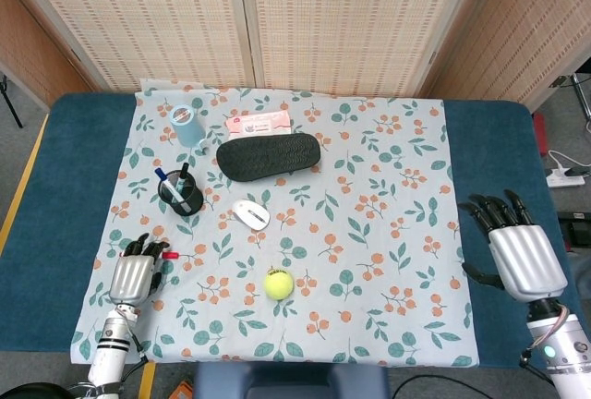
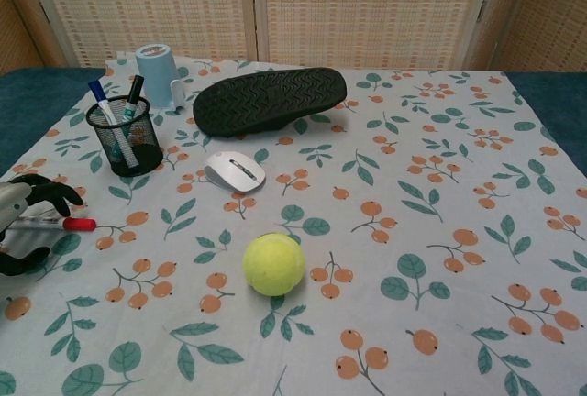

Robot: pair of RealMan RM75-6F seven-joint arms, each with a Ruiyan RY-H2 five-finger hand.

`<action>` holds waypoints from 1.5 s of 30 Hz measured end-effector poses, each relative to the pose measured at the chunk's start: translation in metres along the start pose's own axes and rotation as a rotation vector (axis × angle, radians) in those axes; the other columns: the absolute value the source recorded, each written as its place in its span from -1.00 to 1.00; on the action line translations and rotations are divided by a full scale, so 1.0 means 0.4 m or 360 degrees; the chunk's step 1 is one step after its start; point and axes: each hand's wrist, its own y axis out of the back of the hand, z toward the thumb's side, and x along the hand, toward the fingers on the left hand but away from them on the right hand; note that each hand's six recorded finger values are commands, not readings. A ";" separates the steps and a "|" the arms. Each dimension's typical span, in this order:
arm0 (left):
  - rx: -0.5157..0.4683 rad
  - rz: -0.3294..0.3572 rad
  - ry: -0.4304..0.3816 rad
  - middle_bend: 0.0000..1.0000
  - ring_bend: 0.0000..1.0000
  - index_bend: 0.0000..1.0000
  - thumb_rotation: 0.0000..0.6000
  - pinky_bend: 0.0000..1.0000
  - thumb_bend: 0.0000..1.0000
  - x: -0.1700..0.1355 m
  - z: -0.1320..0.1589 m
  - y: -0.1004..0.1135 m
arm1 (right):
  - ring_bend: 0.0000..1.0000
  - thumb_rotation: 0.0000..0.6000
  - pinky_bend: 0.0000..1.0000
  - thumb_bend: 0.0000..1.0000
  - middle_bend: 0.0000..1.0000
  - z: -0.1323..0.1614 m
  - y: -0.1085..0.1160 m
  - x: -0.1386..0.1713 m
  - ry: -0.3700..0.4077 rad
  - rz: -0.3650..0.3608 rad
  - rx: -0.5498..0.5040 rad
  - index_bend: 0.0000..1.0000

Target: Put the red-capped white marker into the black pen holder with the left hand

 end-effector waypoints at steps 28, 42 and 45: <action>0.0043 0.0229 0.0021 0.20 -0.51 0.09 1.00 -0.52 -0.29 0.016 -0.004 0.064 | -0.73 1.00 -0.97 -0.80 -0.74 -0.006 0.002 0.001 -0.0009 -0.0005 -0.0006 -0.63; -0.0717 0.0456 -0.0026 0.22 -0.49 0.13 1.00 -0.50 -0.29 0.117 -0.078 0.439 | -0.73 1.00 -0.97 -0.80 -0.74 -0.012 0.011 0.004 -0.0009 -0.0021 -0.0024 -0.63; -0.1057 0.0355 -0.0074 0.22 -0.49 0.13 1.00 -0.50 -0.29 0.138 -0.075 0.503 | -0.73 1.00 -0.97 -0.80 -0.74 -0.010 0.010 0.004 -0.0005 -0.0020 -0.0024 -0.63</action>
